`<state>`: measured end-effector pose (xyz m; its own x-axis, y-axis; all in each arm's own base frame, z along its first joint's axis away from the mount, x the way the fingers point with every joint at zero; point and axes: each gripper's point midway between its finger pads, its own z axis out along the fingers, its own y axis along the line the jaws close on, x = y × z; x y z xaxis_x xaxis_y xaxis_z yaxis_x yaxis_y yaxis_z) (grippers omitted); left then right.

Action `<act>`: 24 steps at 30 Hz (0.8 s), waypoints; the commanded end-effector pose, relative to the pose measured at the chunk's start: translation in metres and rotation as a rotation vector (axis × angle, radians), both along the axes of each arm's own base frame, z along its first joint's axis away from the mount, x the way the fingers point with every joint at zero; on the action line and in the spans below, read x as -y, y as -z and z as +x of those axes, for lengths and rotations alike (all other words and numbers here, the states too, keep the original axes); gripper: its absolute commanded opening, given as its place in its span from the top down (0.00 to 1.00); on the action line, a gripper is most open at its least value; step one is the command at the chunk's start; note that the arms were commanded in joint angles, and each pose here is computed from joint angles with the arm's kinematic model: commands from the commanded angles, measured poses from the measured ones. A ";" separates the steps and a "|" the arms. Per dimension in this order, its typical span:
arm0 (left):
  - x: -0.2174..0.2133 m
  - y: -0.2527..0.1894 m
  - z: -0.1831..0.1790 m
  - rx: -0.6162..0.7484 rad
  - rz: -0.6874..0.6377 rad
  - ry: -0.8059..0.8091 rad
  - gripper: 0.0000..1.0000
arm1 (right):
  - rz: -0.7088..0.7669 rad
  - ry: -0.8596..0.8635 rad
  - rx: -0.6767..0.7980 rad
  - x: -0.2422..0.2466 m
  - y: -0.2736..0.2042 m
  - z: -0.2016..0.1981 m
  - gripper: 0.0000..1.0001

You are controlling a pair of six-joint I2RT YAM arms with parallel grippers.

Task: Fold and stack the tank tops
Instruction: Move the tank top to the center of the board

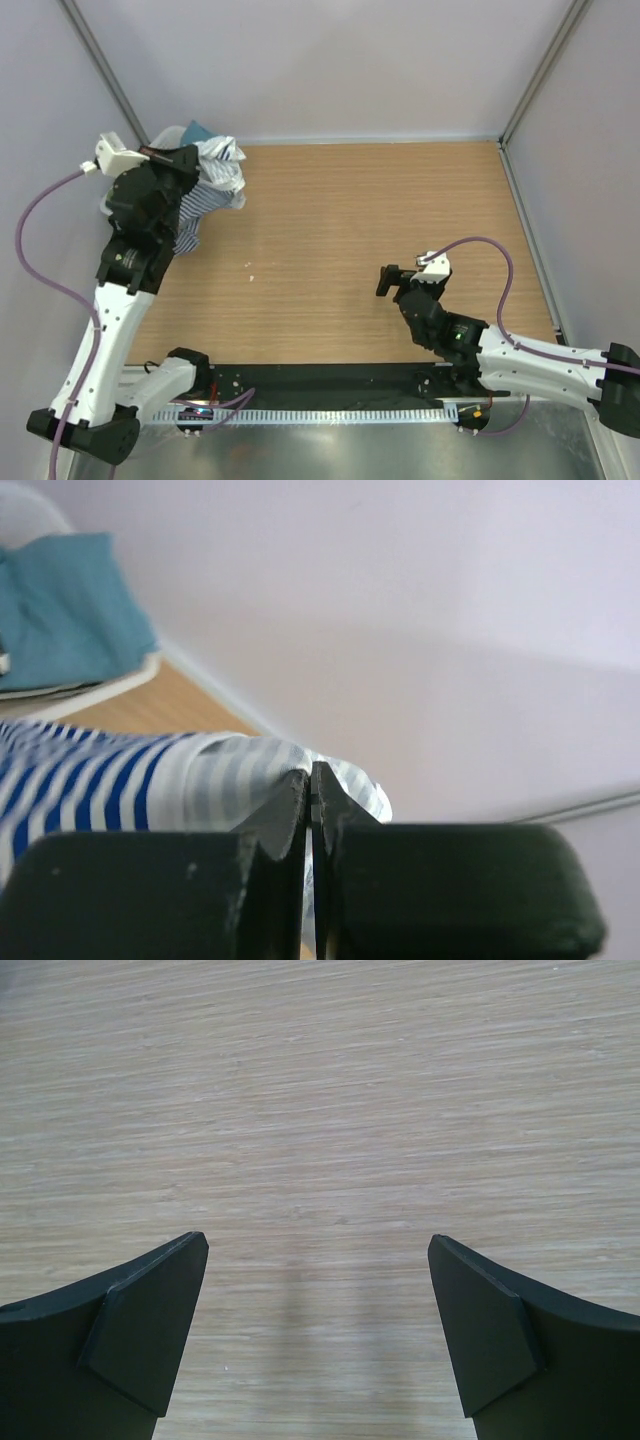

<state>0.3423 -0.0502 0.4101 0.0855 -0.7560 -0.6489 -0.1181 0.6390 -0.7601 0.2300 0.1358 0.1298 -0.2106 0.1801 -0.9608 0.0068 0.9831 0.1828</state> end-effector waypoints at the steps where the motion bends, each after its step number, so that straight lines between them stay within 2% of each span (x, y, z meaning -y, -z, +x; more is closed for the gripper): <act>1: 0.012 -0.094 -0.027 0.225 -0.043 0.079 1.00 | 0.068 0.064 0.050 0.004 -0.018 0.005 0.00; 4: 0.041 -0.134 -0.044 0.301 -0.095 0.226 1.00 | 0.068 0.073 0.053 0.006 -0.018 0.005 0.00; 10: 0.102 -0.157 -0.051 0.324 -0.112 0.400 1.00 | 0.082 0.111 0.066 0.016 -0.020 0.003 0.00; 12: 0.125 -0.146 -0.043 0.295 -0.094 0.431 1.00 | 0.093 0.130 0.077 0.020 -0.023 0.003 0.00; 16: 0.212 -0.084 -0.011 0.168 -0.029 0.546 1.00 | 0.108 0.149 0.087 0.027 -0.025 0.001 0.00; 17: 0.221 -0.075 -0.005 0.145 -0.027 0.560 1.00 | 0.112 0.151 0.088 0.029 -0.024 0.000 0.00; 21: 0.222 -0.063 0.008 0.123 -0.030 0.519 1.00 | 0.127 0.151 0.095 0.031 -0.026 -0.001 0.00; 24: 0.183 -0.084 -0.002 0.163 -0.010 0.416 1.00 | 0.130 0.153 0.096 0.033 -0.025 -0.002 0.00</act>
<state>0.3632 -0.2925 0.3980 -0.3589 -0.6422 -0.6774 0.2011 0.6554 -0.7280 0.2270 0.1104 0.1476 -0.1293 0.2641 -0.9558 0.0838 0.9633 0.2549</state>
